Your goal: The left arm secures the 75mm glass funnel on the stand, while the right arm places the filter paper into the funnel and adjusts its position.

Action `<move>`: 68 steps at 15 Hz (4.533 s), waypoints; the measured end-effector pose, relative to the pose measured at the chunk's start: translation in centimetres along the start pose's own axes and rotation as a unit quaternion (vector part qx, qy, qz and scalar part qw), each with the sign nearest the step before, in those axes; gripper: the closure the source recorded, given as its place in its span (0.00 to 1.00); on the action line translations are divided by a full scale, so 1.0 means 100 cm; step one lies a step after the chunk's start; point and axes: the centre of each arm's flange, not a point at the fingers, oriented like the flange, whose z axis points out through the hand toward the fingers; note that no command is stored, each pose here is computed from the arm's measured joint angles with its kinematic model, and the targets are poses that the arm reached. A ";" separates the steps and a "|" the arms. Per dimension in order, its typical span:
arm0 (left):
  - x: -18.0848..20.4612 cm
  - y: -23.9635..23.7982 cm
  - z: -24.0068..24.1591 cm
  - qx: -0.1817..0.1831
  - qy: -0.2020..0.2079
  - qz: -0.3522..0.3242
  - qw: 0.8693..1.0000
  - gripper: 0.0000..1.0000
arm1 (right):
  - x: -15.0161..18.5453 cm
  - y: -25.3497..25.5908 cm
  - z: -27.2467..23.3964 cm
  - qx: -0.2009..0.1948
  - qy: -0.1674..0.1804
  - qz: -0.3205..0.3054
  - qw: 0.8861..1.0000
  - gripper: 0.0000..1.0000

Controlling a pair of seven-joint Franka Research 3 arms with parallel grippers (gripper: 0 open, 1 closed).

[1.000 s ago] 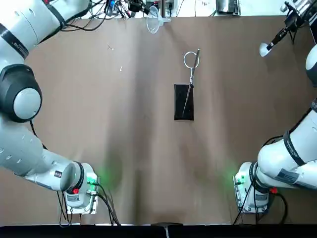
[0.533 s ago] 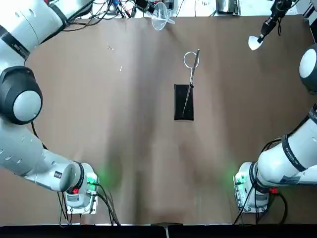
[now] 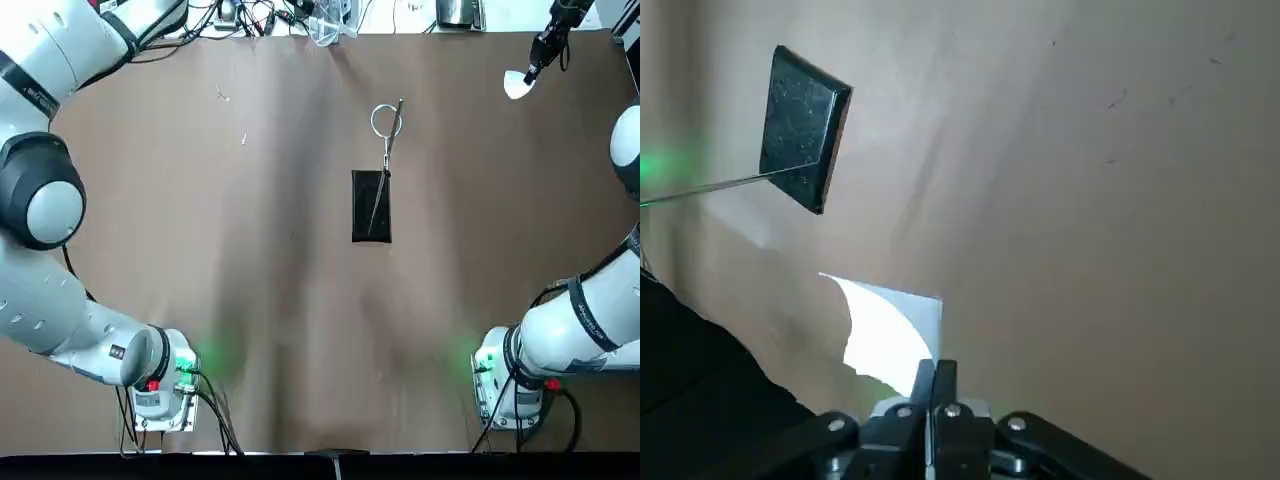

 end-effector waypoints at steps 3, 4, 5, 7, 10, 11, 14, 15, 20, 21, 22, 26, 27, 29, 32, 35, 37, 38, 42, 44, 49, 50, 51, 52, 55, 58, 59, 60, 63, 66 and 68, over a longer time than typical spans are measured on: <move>0.001 0.002 0.000 0.002 -0.003 -0.015 1.000 0.98 | -0.004 0.004 -0.002 0.000 0.002 0.007 1.000 0.99; 0.001 0.003 0.000 0.002 -0.003 -0.017 1.000 0.98 | -0.005 0.006 -0.002 0.000 0.003 0.009 1.000 0.99; 0.001 0.004 0.001 0.003 -0.003 -0.018 1.000 0.98 | -0.007 0.008 -0.003 0.001 0.003 0.010 1.000 0.99; 0.002 0.005 0.001 0.003 -0.002 -0.019 1.000 0.98 | -0.008 0.010 -0.003 0.001 0.003 0.012 1.000 0.99; 0.002 0.005 0.001 0.003 -0.002 -0.020 1.000 0.98 | -0.008 0.010 -0.002 0.001 0.003 0.012 1.000 0.99; 0.002 0.005 0.001 0.003 -0.002 -0.020 1.000 0.98 | -0.008 0.010 -0.002 0.001 0.003 0.012 1.000 0.99; 0.002 0.006 -0.001 0.002 -0.003 -0.016 1.000 0.98 | -0.008 0.010 -0.002 0.001 0.003 0.012 1.000 0.99; 0.002 0.007 -0.002 0.001 -0.004 -0.010 1.000 0.98 | -0.008 0.010 -0.002 0.001 0.003 0.012 1.000 0.99; 0.003 0.009 -0.004 -0.003 -0.002 0.041 0.999 0.98 | -0.008 0.010 -0.002 0.001 0.003 0.012 1.000 0.99; 0.003 0.009 -0.005 -0.004 -0.002 0.062 0.998 0.98 | -0.008 0.010 -0.002 0.001 0.003 0.012 1.000 0.99; 0.003 0.010 -0.006 -0.005 -0.002 0.086 0.996 0.98 | -0.008 0.010 -0.002 0.002 0.003 0.012 1.000 0.99; 0.007 0.008 -0.006 0.016 0.008 0.222 0.975 0.98 | -0.008 0.011 -0.001 0.002 0.002 0.012 1.000 0.99; 0.008 0.008 -0.007 0.020 0.009 0.246 0.969 0.98 | -0.008 0.011 -0.001 0.002 0.002 0.012 1.000 0.99; 0.012 0.009 -0.007 0.025 0.022 0.298 0.954 0.98 | -0.008 0.011 -0.001 0.002 0.002 0.013 1.000 0.99; 0.016 0.008 -0.006 0.038 0.034 0.394 0.918 0.98 | -0.008 0.011 -0.001 0.002 0.002 0.013 1.000 0.99; 0.016 0.007 -0.004 0.047 0.032 0.490 0.870 0.98 | -0.008 0.011 -0.001 0.002 0.002 0.013 1.000 0.99; 0.018 0.005 -0.001 0.056 0.035 0.550 0.833 0.98 | -0.009 0.012 -0.001 0.002 0.002 0.014 1.000 0.99; 0.019 0.003 0.000 0.064 0.036 0.579 0.812 0.98 | -0.009 0.012 -0.001 0.002 0.002 0.014 1.000 0.99; 0.020 -0.002 0.003 0.087 0.025 0.700 0.709 0.98 | -0.010 0.013 -0.001 0.002 0.003 0.015 1.000 0.99; 0.021 -0.003 0.003 0.098 0.022 0.752 0.651 0.98 | -0.010 0.014 -0.002 0.002 0.003 0.015 1.000 0.99; 0.023 -0.003 0.002 0.106 0.007 0.873 0.475 0.98 | -0.012 0.016 -0.002 0.003 0.004 0.018 1.000 0.99; 0.023 -0.002 0.001 0.107 0.006 0.889 0.445 0.98 | -0.012 0.016 -0.002 0.003 0.004 0.018 1.000 0.99; 0.024 -0.001 0.001 0.110 0.010 0.902 0.417 0.98 | -0.012 0.016 -0.002 0.003 0.004 0.018 1.000 0.99; 0.025 0.000 0.000 0.114 0.014 0.914 0.388 0.98 | -0.012 0.017 -0.002 0.003 0.004 0.018 1.000 0.99; 0.027 0.002 -0.003 0.126 0.029 0.941 0.314 0.98 | -0.013 0.018 -0.003 0.003 0.005 0.019 1.000 0.99; 0.029 0.006 -0.009 0.150 0.059 0.958 0.239 0.98 | -0.014 0.018 -0.003 0.003 0.005 0.020 1.000 0.99; 0.030 0.007 -0.011 0.161 0.072 0.960 0.217 0.98 | -0.014 0.018 -0.003 0.003 0.005 0.020 1.000 0.99; 0.030 0.008 -0.014 0.172 0.083 0.962 0.193 0.98 | -0.014 0.018 -0.003 0.003 0.005 0.020 1.000 0.99; 0.030 0.011 -0.023 0.208 0.115 0.966 0.104 0.98 | -0.014 0.018 -0.003 0.004 0.004 0.020 1.000 0.99; 0.028 0.011 -0.031 0.237 0.138 0.961 0.034 0.98 | -0.014 0.018 -0.003 0.004 0.004 0.020 1.000 0.99; 0.023 0.012 -0.036 0.250 0.154 0.956 -0.021 0.98 | -0.014 0.018 -0.003 0.004 0.004 0.020 1.000 0.99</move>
